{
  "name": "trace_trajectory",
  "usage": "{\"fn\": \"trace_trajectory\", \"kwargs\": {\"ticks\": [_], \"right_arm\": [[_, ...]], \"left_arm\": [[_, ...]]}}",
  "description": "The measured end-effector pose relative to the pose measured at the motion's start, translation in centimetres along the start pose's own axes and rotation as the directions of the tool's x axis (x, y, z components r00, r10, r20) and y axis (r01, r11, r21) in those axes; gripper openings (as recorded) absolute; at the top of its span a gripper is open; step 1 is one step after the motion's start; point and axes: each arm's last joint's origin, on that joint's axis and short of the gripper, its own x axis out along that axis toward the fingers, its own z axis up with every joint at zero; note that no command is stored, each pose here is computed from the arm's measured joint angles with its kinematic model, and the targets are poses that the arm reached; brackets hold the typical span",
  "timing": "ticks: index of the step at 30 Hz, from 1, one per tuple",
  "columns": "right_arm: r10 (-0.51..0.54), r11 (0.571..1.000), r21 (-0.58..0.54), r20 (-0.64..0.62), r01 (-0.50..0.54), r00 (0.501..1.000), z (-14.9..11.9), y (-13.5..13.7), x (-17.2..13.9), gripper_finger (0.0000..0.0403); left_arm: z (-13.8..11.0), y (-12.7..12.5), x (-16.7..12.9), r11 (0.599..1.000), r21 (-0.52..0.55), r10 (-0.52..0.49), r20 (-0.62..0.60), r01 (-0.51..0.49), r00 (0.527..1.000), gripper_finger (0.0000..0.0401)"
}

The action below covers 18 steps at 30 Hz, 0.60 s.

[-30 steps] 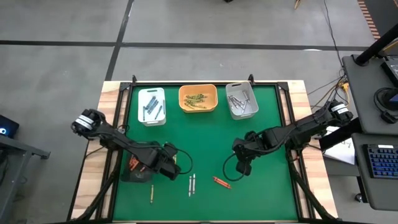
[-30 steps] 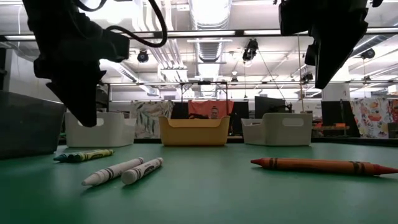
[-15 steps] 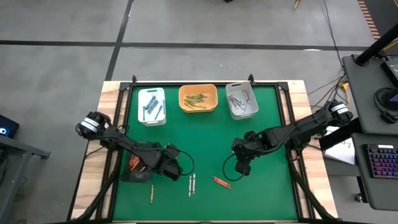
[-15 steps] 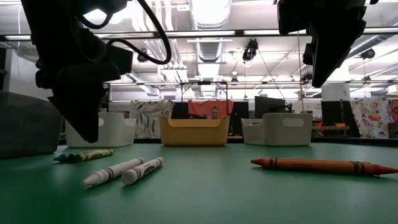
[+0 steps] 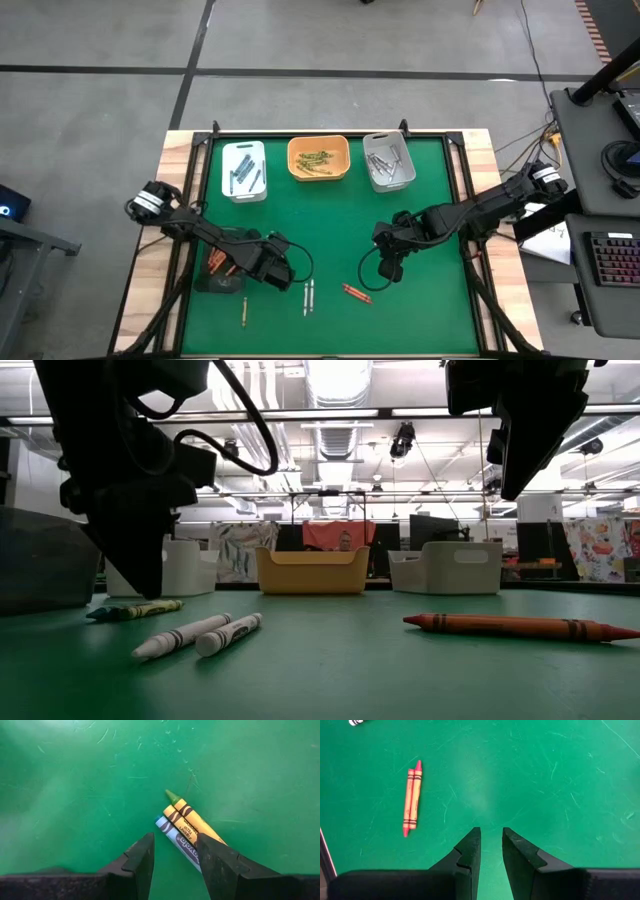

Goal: Sort crayons
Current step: Put the blue crayon into the white bin

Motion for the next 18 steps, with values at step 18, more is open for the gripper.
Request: {"fn": "trace_trajectory", "kwargs": {"ticks": [18], "right_arm": [[0.005, 1.0, 0.0, 0.007, -0.005, 1.0, 0.07, 0.05, -0.01, 0.0068]], "left_arm": [[-0.02, 0.07, 0.02, 1.0, 0.003, 0.008, -0.003, -0.008, 1.0, 0.0131]]}}
